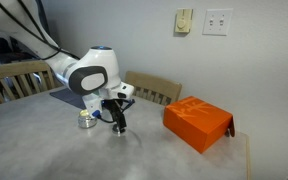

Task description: Put the silver lid on top of the silver can

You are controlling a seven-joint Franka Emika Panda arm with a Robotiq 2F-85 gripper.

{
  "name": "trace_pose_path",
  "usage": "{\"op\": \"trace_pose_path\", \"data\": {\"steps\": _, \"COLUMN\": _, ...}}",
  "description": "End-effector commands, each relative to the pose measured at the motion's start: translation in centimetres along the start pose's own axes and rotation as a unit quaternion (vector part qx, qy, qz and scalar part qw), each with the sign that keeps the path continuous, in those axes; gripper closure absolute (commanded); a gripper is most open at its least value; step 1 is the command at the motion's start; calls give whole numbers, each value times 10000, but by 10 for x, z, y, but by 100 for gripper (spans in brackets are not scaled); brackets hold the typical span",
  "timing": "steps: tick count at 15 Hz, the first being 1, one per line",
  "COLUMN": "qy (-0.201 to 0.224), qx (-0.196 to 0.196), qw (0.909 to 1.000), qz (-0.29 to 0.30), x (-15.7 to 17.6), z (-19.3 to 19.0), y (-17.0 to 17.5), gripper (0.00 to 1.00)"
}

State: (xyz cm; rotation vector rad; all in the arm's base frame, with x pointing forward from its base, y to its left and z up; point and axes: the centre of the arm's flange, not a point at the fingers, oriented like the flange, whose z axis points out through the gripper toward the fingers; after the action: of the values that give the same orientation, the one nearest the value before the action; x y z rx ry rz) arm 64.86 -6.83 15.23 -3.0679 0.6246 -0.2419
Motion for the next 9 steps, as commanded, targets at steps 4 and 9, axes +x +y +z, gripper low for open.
{"op": "trace_pose_path", "data": {"steps": 4, "qy": -184, "qx": -34, "qw": 9997, "qz": 132, "x": 5, "z": 7, "y": 12, "gripper": 0}}
{"op": "trace_pose_path", "data": {"steps": 9, "qy": -213, "qx": -52, "qw": 9997, "qz": 103, "x": 8, "z": 10, "y": 10, "gripper": 0}}
